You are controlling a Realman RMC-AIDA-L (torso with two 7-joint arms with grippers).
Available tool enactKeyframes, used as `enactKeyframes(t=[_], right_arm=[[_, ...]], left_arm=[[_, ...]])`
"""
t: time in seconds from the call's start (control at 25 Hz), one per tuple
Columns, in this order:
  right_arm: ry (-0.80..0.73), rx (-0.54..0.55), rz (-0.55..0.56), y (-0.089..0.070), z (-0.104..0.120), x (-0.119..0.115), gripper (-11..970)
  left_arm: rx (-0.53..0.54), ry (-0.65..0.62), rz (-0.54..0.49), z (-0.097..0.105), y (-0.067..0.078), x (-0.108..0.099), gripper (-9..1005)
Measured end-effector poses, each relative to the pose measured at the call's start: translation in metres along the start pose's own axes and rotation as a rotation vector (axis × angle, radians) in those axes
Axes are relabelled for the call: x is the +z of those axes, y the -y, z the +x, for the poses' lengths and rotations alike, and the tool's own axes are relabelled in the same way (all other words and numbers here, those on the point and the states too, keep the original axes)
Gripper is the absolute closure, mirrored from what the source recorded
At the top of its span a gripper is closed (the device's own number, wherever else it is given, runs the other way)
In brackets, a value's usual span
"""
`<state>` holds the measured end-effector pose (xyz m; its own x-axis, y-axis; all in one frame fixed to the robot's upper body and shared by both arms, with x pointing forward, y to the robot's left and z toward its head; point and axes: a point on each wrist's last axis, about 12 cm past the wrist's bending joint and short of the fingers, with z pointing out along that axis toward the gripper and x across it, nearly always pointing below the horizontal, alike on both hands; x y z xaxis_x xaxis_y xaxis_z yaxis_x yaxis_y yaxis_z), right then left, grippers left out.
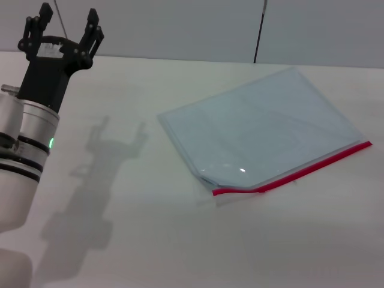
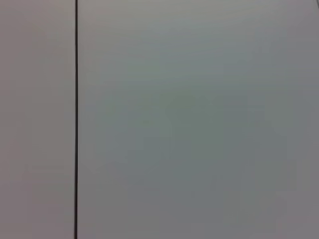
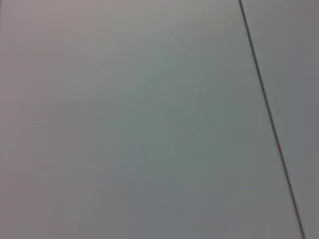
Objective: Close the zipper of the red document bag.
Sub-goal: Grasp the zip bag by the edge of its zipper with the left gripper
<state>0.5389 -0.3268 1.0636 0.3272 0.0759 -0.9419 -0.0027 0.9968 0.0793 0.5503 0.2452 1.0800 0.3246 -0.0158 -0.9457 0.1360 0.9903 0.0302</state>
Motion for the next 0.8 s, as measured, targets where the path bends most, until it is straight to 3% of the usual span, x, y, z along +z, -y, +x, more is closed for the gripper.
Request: enactKeyframes(t=[0.56, 0.8], right_arm=[[-0.015, 0.001, 0.011, 0.001, 0.002, -0.004, 77], [-0.027, -0.001, 0.012, 0.002, 0.003, -0.003, 77]], left_arm=[[-0.004, -0.034, 0.003, 0.004, 0.001, 0.000, 164], [-0.079, -0.224, 0.109, 0.005, 0.016, 0.022, 164]])
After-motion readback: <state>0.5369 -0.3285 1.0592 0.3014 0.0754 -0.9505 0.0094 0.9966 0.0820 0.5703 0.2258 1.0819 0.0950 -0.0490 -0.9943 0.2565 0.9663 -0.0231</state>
